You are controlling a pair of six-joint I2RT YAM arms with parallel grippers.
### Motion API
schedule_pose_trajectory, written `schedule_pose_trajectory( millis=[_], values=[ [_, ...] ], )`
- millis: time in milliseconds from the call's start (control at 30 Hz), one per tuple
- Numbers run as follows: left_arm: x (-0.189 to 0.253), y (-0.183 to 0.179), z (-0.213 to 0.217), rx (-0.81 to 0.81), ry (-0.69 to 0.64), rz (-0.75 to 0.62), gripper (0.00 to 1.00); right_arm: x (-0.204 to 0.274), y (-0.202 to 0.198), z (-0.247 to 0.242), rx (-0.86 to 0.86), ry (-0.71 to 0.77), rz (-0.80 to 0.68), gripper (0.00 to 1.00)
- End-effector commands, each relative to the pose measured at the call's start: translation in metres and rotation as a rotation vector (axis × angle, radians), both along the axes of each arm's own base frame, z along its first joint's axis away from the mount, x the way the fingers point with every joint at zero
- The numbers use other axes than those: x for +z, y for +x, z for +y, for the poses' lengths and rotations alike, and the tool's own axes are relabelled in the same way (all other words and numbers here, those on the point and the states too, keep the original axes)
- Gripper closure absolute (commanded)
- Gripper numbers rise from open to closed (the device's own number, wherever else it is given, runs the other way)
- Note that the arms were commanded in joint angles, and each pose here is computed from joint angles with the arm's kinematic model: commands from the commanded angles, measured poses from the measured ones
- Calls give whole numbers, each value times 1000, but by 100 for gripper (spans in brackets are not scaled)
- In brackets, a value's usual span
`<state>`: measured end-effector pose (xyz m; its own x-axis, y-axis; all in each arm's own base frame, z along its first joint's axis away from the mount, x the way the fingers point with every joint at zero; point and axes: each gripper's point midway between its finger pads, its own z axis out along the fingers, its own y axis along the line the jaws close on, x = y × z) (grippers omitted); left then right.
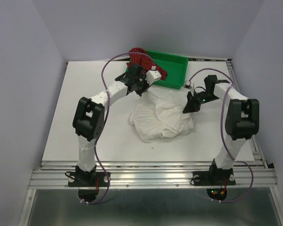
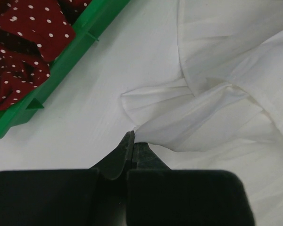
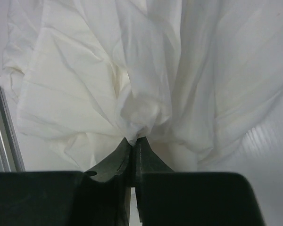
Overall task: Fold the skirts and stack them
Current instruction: Fold the skirt
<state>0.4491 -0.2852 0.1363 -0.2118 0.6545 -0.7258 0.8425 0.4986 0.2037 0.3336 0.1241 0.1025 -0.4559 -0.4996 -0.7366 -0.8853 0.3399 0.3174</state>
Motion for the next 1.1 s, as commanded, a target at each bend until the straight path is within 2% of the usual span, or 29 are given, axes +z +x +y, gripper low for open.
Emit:
schedule_pose_trajectory(
  millis=[0,33,100,133,200,233,300,333,400,433,567,600,667,733,800,933,1000,1033,1067],
  values=[
    [19,36,-9,61,-52,-83,98,-19,0,-1,-20,92,234,94],
    [12,41,-11,72,-49,-81,94,-24,4,-4,-42,98,260,94],
    [12,47,-10,99,-52,-85,72,-36,14,-3,-69,111,298,94],
    [23,49,-9,119,-63,-96,55,-39,17,-2,-79,115,302,94],
    [31,44,-4,128,-66,-98,46,-47,18,-1,-106,116,346,94],
    [52,37,0,135,-87,-119,36,-49,19,-1,-115,118,352,94],
    [57,22,9,149,-91,-105,34,-58,14,-1,-161,113,419,94],
    [79,9,14,159,-120,-119,33,-62,16,0,-193,115,441,95],
    [74,-11,25,173,-117,-82,33,-69,13,2,-225,121,483,95],
    [87,-26,30,184,-146,-73,30,-75,6,3,-244,125,531,95],
    [79,-77,37,149,-192,45,29,-81,-2,10,-360,167,613,95],
    [62,-91,40,141,-186,95,29,-81,-4,10,-442,162,677,96],
    [59,-113,36,94,-223,137,29,-84,-3,10,-545,177,664,97],
    [39,-125,38,100,-216,191,29,-85,4,11,-616,177,630,98],
    [23,-131,38,96,-199,234,30,-80,-4,13,-689,205,671,99],
    [-14,-137,32,98,-164,332,32,-57,-6,17,-727,275,588,98],
    [-31,-136,30,107,-147,377,35,-44,-8,19,-703,279,523,95],
    [-46,-134,28,121,-133,421,35,-29,-8,21,-684,278,463,91],
    [-54,-132,27,122,-122,439,37,-25,-16,23,-675,258,479,85]
  ],
)
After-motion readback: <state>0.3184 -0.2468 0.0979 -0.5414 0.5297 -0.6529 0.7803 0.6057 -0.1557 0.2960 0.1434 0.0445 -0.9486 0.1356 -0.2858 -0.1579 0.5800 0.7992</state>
